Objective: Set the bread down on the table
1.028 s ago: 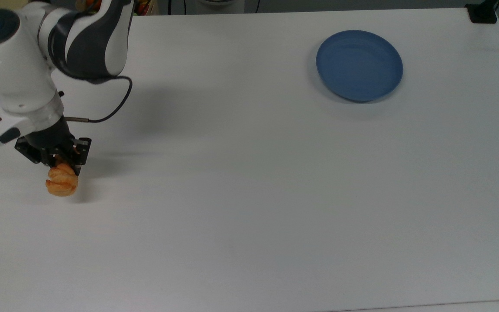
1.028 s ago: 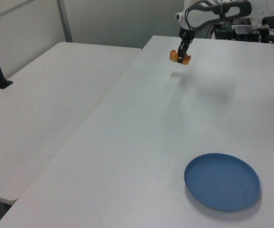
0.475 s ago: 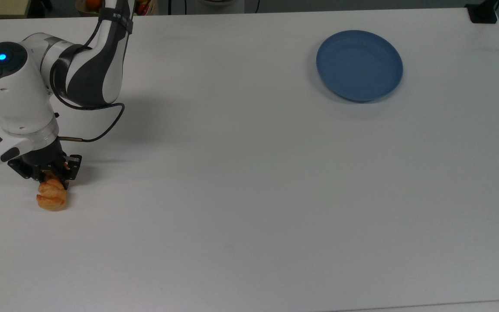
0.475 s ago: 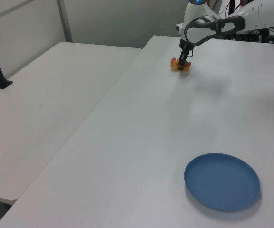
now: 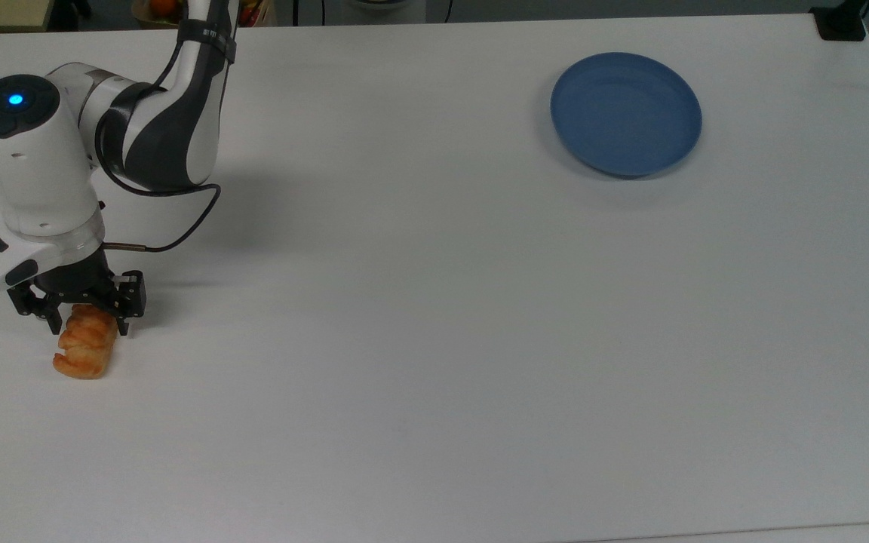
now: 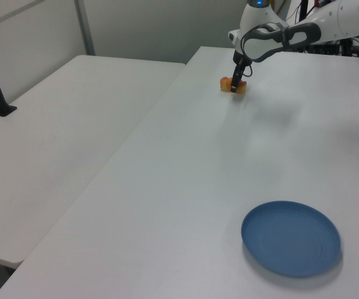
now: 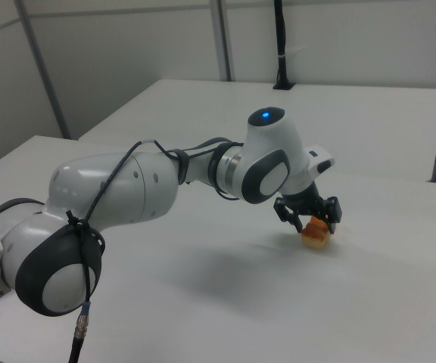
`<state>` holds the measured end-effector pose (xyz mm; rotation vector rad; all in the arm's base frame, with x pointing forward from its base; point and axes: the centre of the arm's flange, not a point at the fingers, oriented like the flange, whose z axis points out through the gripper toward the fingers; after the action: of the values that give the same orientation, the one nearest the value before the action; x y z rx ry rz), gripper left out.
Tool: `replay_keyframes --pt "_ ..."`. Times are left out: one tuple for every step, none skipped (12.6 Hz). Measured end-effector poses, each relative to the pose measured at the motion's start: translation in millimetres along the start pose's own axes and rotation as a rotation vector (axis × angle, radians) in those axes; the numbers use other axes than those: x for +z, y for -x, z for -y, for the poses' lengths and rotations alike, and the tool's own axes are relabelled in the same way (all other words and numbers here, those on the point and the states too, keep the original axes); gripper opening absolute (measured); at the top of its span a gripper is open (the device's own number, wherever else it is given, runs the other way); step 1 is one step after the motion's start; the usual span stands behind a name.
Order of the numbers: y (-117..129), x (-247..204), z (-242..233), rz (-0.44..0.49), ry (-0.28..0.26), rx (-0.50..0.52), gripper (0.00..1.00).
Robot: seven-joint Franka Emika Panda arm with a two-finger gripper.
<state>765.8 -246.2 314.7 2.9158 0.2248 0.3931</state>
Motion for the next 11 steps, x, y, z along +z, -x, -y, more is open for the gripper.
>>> replay_keyframes --pt "-0.4 0.0 0.5 0.000 0.006 -0.006 0.82" --pt "-1.0 -0.1 1.3 -0.001 0.012 -0.012 0.90" --pt "-3.0 -3.2 1.2 -0.011 0.017 -0.014 1.00" --pt "-6.0 -12.8 0.0 -0.023 0.023 -0.014 1.00" --pt "-10.2 -31.9 -2.9 -0.043 0.032 -0.013 1.00" --pt "-15.6 -59.7 -4.2 -0.070 0.040 -0.013 1.00" --pt "-19.0 -80.7 -1.5 -0.088 0.042 -0.017 1.00" --pt "-21.9 -113.1 8.6 -0.101 0.038 -0.019 1.00" --pt "-20.9 -133.9 15.5 -0.097 0.030 -0.005 1.00" --pt "-16.0 -165.4 25.3 -0.071 0.011 0.033 1.00" --pt "-9.5 -195.0 36.3 -0.025 -0.014 0.088 1.00"
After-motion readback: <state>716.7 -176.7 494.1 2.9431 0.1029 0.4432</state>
